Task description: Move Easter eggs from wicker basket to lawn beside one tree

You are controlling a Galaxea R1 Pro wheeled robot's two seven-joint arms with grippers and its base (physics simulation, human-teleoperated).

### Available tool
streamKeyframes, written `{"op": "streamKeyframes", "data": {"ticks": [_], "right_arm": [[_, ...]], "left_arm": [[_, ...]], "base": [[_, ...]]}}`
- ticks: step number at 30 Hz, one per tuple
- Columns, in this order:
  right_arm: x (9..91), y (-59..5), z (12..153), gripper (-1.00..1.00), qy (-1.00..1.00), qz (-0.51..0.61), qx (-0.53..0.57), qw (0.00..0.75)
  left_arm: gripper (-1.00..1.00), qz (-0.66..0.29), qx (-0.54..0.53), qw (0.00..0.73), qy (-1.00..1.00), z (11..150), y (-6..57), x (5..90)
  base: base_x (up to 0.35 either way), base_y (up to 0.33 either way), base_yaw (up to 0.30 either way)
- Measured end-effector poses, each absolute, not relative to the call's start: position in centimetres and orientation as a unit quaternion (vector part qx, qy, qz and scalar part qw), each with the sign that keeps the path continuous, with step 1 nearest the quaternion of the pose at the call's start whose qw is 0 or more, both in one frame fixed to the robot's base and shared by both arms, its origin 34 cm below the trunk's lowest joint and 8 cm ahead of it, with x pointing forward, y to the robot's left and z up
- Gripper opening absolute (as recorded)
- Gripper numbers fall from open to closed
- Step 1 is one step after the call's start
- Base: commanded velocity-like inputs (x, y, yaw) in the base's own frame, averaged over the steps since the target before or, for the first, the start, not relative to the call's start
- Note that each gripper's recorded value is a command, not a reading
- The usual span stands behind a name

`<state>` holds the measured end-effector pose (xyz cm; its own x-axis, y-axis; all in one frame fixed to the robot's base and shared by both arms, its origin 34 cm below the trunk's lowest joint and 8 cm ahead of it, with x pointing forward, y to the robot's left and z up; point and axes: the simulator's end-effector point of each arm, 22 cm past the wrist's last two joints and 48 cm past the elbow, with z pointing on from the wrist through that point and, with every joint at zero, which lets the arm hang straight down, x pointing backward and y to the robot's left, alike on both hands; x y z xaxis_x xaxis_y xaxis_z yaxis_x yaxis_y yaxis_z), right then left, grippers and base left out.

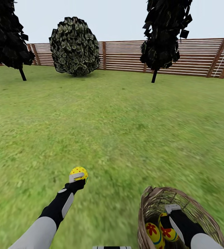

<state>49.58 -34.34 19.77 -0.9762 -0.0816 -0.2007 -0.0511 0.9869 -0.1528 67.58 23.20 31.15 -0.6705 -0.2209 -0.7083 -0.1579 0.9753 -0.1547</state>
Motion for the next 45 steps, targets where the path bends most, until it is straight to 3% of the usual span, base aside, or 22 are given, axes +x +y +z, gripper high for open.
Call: {"op": "streamKeyframes", "data": {"ticks": [45], "right_arm": [[54.1, -33.8, 28.1, -1.00, 0.981, -0.073, -0.030, 0.179]], "left_arm": [[-1.00, -0.058, -0.096, 0.438, 0.892, 40.4, 21.3, 69.0]], "base": [[-0.034, -0.001, 0.000]]}}
